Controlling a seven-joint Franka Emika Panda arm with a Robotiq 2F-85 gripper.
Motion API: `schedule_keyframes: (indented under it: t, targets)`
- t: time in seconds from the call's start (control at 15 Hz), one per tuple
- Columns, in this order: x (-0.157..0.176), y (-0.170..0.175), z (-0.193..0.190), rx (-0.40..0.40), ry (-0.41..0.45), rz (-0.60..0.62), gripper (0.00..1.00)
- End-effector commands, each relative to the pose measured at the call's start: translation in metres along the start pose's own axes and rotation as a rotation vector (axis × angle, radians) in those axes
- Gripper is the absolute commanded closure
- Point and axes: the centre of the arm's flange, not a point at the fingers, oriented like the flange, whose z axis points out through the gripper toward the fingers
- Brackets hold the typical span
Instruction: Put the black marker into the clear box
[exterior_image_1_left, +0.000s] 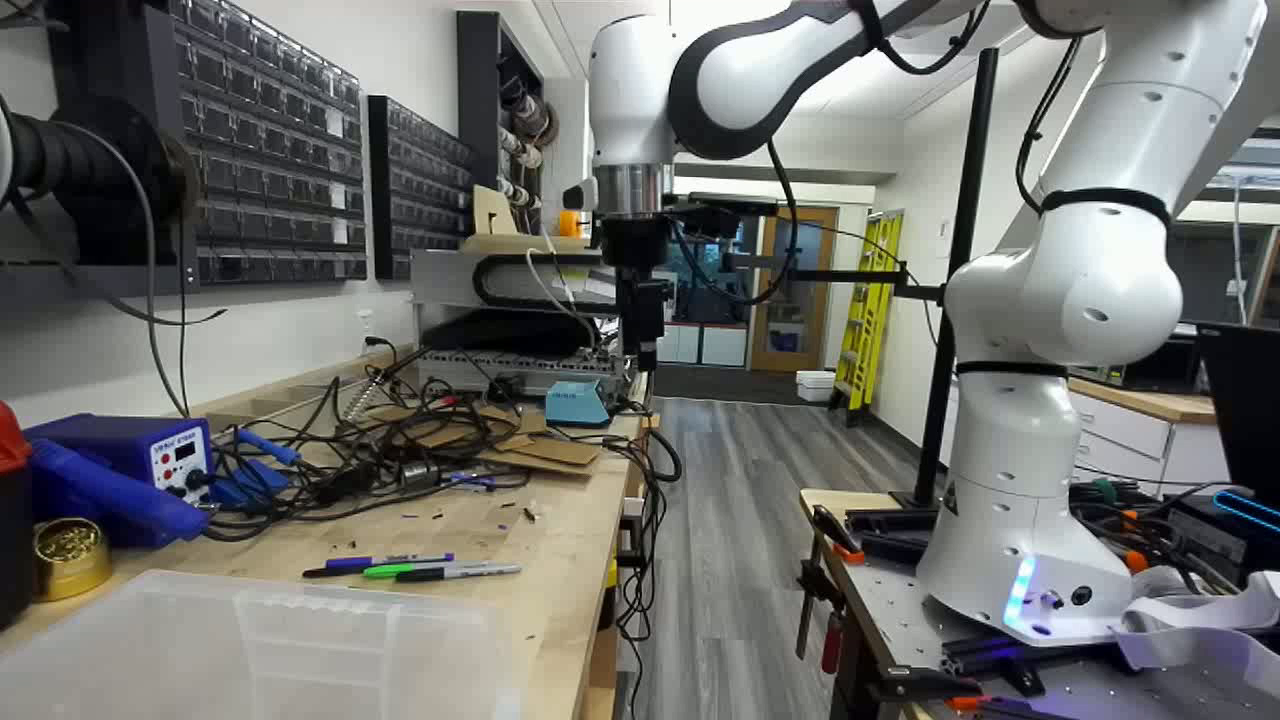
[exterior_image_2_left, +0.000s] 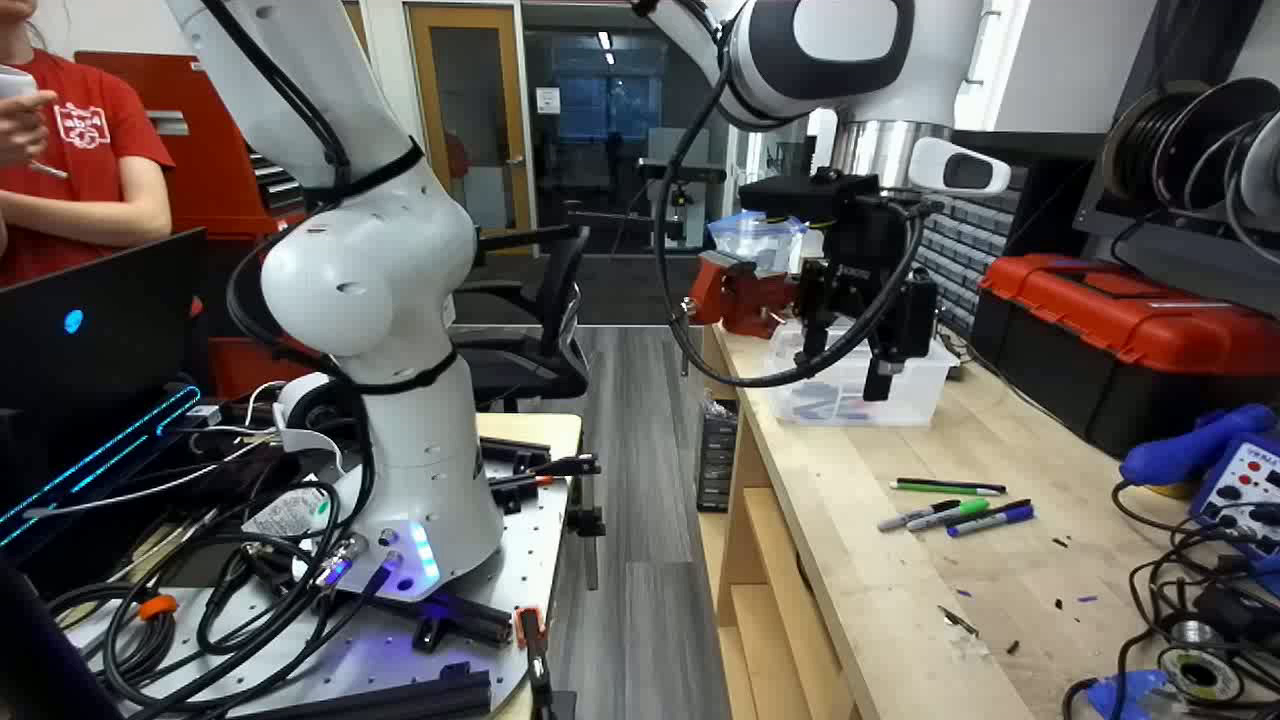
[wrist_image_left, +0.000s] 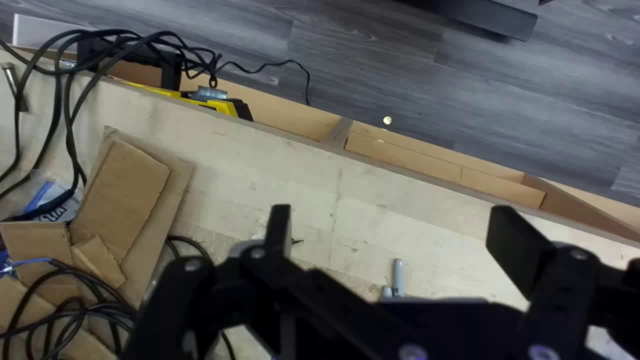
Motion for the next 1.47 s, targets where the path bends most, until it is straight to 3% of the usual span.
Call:
schedule_keyframes:
  t: [0.0,0.8,1.4]
  targets:
    - [0.000,0.000,0.000,0.000,0.000,0.000,0.00]
    - [0.012,-0.020,0.010,-0.003,0.023,0.032,0.00]
    - [0.080,-0.055,0.046,0.008,0.133,-0.028,0.00]
